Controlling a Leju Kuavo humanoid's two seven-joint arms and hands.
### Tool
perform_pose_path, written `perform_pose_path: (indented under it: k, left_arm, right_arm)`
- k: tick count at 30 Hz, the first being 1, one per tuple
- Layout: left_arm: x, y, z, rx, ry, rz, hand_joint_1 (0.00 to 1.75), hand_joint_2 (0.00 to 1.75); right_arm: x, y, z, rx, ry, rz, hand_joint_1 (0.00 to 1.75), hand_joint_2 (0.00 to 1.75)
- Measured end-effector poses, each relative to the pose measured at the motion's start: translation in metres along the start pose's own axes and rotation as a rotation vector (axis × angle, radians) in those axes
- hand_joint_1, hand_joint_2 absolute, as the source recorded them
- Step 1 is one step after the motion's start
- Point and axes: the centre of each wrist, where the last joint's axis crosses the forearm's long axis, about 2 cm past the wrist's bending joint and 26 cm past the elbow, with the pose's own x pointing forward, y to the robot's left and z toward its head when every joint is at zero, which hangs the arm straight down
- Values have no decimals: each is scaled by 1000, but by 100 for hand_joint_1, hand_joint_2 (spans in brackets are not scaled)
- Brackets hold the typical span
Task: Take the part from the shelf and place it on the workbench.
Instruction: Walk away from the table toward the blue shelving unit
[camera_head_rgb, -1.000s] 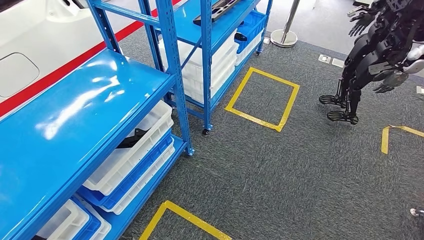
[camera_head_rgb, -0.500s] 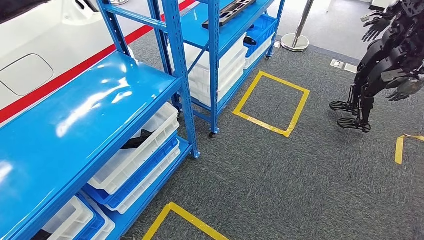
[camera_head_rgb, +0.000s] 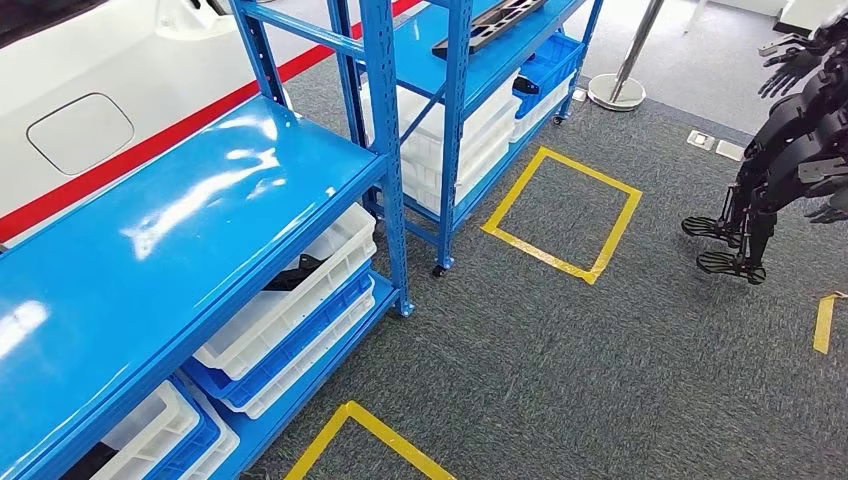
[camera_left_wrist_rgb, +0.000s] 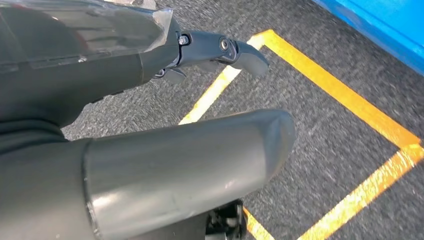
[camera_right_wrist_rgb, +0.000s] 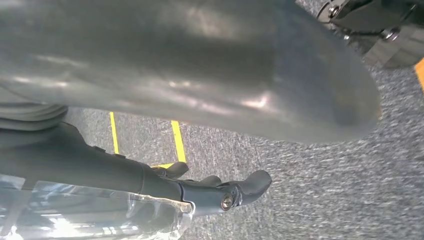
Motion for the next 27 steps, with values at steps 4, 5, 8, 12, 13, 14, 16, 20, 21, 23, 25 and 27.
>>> perform_pose_path:
  k: [4, 5, 8, 12, 13, 14, 16, 20, 21, 23, 25, 27]
  left_arm:
    - [1, -1, 0, 6, 0, 2, 0, 0]
    - [1, -1, 0, 6, 0, 2, 0, 0]
    - [-1, -1, 1, 7, 4, 4, 0, 0]
    - [-1, -1, 1, 9, 5, 7, 0, 0]
    - [-1, -1, 1, 9, 5, 7, 0, 0]
    - [-1, -1, 1, 10, 6, 7, 0, 0]
    - [-2, 0, 1, 12, 8, 7, 0, 0]
    - [-1, 0, 0, 12, 6, 7, 0, 0]
    - [-1, 0, 0, 12, 6, 8, 0, 0]
    - [-2, 0, 1, 14, 9, 7, 0, 0]
    - [-3, 1, 1, 15, 8, 8, 0, 0]
    - [-1, 0, 0, 14, 0, 9, 0, 0]
  right_arm:
    - [0, -1, 0, -2, -2, 6, 0, 0]
    - [0, 0, 0, -2, -1, 7, 0, 0]
    - [-1, 1, 0, -1, 4, 10, 0, 0]
    - [-1, -1, 0, -3, 5, 11, 0, 0]
    - [-1, -1, 0, -4, 3, 10, 0, 0]
    - [0, -1, 0, -4, 2, 10, 0, 0]
    - [1, -2, 0, -5, 0, 10, 0, 0]
    - [1, -2, 0, -4, 0, 10, 0, 0]
    - [0, -1, 0, -3, 1, 10, 0, 0]
    - [0, -1, 0, -3, 2, 13, 0, 87]
    - [1, -1, 0, -5, 0, 15, 0, 175]
    - [2, -2, 0, -5, -2, 17, 0, 175]
